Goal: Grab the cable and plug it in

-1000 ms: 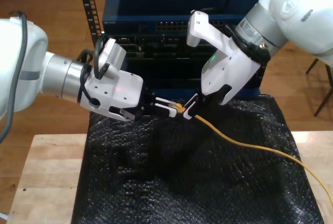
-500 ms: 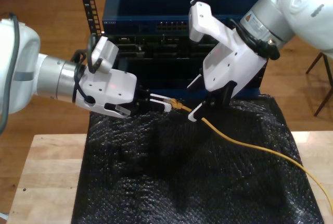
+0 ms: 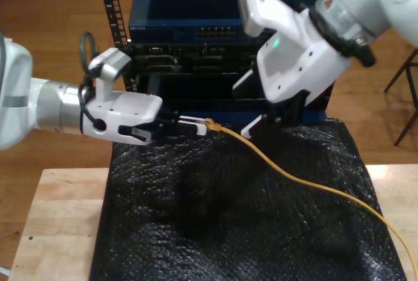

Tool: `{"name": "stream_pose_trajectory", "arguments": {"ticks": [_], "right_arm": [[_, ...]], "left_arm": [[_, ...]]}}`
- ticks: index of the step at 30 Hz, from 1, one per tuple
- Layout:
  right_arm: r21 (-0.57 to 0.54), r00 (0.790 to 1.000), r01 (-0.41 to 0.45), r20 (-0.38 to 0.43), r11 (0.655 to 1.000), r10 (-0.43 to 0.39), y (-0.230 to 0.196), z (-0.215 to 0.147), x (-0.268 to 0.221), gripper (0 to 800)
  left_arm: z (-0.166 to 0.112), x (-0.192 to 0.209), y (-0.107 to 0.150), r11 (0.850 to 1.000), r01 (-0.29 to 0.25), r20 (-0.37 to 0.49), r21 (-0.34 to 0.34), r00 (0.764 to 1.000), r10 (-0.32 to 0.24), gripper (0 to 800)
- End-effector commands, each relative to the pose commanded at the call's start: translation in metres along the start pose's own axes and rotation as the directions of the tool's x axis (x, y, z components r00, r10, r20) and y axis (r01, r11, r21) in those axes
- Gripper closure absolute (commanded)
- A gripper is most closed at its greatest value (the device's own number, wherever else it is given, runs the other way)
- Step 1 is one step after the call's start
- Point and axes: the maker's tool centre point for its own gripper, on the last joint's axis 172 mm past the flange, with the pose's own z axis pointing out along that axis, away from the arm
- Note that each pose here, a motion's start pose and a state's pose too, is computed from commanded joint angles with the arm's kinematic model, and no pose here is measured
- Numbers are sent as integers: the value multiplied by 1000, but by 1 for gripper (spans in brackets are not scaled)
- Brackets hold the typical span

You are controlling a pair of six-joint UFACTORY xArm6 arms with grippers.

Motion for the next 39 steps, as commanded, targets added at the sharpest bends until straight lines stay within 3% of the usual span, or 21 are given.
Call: {"name": "stream_pose_trajectory", "arguments": {"ticks": [4,11,16,20,31,39], "right_arm": [[-28,999,38,-6,999,-38,-5,-12,12,4],[-61,989,137,-38,989,-139,-16,-22,25,6],[-155,977,198,-55,968,-208,-11,-25,26,9],[-166,965,244,-57,955,-257,-17,-14,31,9],[-297,942,316,-18,901,-336,-17,-10,39,16],[-302,934,337,-8,892,-356,-19,-1,36,48]], "left_arm": [[-2,8,4,999,25,-67,-45,997,-28,795],[-1,10,11,994,54,-92,-95,994,-63,795],[0,21,16,990,68,-128,-121,988,-83,795],[0,22,23,986,82,-131,-148,986,-102,795],[-1,30,32,969,96,-194,-230,971,-142,795],[-2,40,48,949,107,-236,-296,955,-181,795]]}}
